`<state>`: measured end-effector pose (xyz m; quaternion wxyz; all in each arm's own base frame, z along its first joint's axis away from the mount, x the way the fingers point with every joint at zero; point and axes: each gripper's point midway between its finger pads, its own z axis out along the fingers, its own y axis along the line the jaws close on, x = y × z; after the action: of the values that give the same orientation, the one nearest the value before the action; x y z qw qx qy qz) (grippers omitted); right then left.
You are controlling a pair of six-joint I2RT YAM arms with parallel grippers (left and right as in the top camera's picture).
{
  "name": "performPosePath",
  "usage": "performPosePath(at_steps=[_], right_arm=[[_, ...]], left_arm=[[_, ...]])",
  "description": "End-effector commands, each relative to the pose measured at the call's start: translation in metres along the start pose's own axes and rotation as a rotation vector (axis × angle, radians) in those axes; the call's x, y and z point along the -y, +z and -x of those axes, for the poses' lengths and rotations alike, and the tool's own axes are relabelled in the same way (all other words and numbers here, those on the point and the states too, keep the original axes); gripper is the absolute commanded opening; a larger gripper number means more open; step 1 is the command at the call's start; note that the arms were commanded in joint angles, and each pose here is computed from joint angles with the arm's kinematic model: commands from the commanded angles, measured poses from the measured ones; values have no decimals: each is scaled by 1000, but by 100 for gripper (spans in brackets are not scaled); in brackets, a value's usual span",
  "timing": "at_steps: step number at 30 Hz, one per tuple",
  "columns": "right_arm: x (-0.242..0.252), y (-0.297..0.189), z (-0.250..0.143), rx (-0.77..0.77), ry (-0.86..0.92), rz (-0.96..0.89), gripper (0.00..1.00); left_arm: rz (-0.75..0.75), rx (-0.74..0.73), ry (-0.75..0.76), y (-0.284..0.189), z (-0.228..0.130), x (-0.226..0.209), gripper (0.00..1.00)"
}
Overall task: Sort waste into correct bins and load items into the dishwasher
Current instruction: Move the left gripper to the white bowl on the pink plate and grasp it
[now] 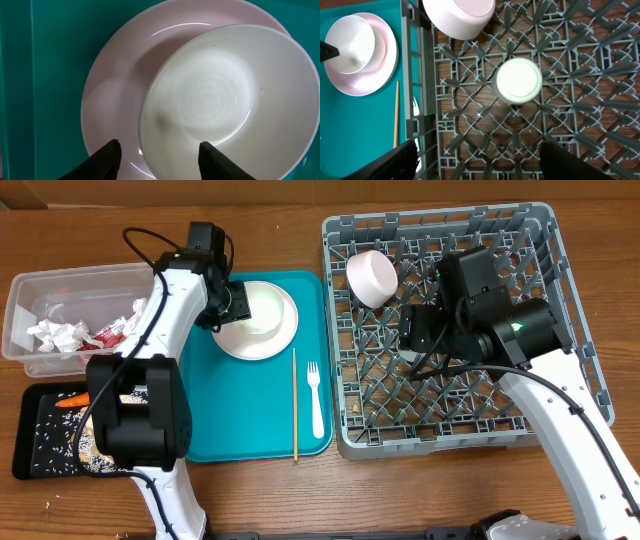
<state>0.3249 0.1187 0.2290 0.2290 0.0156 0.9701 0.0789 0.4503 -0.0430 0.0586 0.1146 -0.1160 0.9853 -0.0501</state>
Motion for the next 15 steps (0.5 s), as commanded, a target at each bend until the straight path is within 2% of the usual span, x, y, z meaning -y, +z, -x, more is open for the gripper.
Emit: performPosePath(at_steps=[1,3,4,5,6,9,10,12,15], right_arm=[[0,-5,2,17,2,3,81],[0,-5,2,17,2,3,81],[1,-5,2,16,2,3,81],[1,-5,2,16,2,3,81],[0,-5,2,17,2,3,81],[0,-5,3,17,2,4,81],[0,-5,3,18,2,4,84],[0,-5,3,18,2,4,98],[0,-5,3,20,2,5,100]], left_arm=[[32,-44,-24,22,-8,-5,51],[36,-55,-28,26,-10,-6,45],[36,-57,-28,26,-11,-6,36],[37,-58,-28,26,-11,-6,14],[36,-57,-28,26,-11,-6,4],[34,-47,-29,21,-6,-5,4],[33,-43,-30,17,-3,-5,4],[31,-35,-35,7,3,-4,4],[27,-20,-38,-14,16,-1,4]])
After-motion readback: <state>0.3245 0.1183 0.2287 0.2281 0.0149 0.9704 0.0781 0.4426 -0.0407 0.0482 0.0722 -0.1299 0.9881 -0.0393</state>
